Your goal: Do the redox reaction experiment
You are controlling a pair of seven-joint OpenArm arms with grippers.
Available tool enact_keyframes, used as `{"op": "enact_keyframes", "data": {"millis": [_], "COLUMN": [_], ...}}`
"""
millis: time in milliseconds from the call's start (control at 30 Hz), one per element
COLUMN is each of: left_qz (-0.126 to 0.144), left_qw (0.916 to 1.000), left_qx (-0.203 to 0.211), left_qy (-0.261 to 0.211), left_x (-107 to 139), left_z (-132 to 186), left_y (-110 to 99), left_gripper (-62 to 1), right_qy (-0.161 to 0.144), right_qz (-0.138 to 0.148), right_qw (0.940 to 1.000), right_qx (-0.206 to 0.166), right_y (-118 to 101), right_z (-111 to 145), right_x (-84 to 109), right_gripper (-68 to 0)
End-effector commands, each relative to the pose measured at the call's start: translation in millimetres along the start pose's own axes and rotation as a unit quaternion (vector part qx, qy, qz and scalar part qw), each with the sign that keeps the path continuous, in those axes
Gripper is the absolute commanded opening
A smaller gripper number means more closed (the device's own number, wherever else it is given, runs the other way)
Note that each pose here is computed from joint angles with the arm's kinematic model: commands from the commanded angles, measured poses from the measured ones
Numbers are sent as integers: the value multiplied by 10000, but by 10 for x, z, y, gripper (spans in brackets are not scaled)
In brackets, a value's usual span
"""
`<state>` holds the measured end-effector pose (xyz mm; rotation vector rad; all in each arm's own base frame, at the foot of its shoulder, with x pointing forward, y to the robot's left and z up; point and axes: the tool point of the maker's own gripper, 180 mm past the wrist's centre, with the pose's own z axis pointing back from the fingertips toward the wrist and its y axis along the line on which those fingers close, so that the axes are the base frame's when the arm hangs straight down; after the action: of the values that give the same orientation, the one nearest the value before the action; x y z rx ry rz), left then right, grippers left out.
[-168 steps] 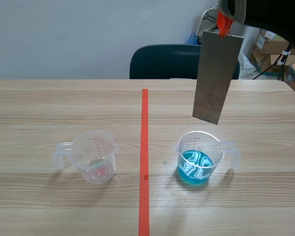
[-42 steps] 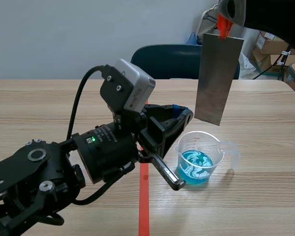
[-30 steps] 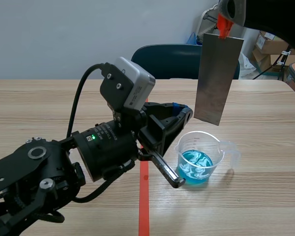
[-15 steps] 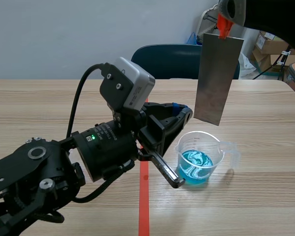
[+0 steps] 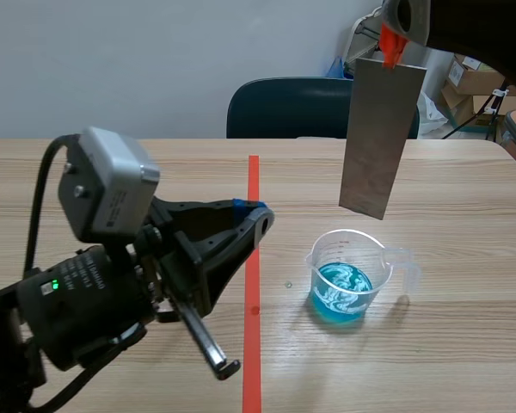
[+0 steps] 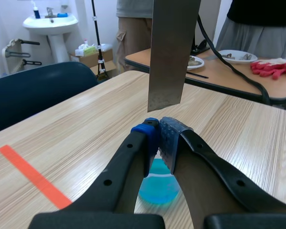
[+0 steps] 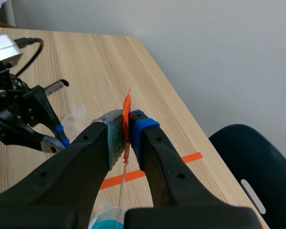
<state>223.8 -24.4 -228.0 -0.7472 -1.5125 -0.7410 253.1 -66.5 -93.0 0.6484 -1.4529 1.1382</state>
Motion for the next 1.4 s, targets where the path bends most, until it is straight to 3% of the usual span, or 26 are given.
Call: {"op": "enact_keyframes", "data": {"millis": [0,67,200,267,333,633,833,1100,1367], "left_qz": [4,-17,-35,-23,19,1,185,248,297], "left_qw": [10000,10000,9999,10000,10000,9996,9992,9976,9976], "left_qx": [-26,-63,-93,-84,-76,80,197,178,64], "left_qy": [-24,64,58,-17,-3,277,-283,-615,-618], "left_x": [50,43,88,127,124,15,238,421,460], "left_z": [68,164,347,429,511,822,1119,1427,1546], "left_y": [-33,-59,-96,-104,-123,-173,-240,-373,-474], "left_gripper": [-592,-571,-370,-211,14,14,14,14,14], "right_qy": [-146,-146,-146,-146,-146,-146,-146,-146,-146], "right_qz": [81,81,81,81,81,81,81,81,81], "right_qw": [9999,9999,9999,9999,9999,9999,9999,9999,9999], "right_qx": [32,32,32,32,32,32,32,32,32], "right_y": [-12,-12,-12,-12,-12,-12,-12,-12,-12], "right_z": [11,11,11,11,11,11,11,11,11], "right_x": [108,108,108,108,108,108,108,108,108], "right_gripper": [-667,-667,-667,-667,-667,-667,-667,-667,-667]}}
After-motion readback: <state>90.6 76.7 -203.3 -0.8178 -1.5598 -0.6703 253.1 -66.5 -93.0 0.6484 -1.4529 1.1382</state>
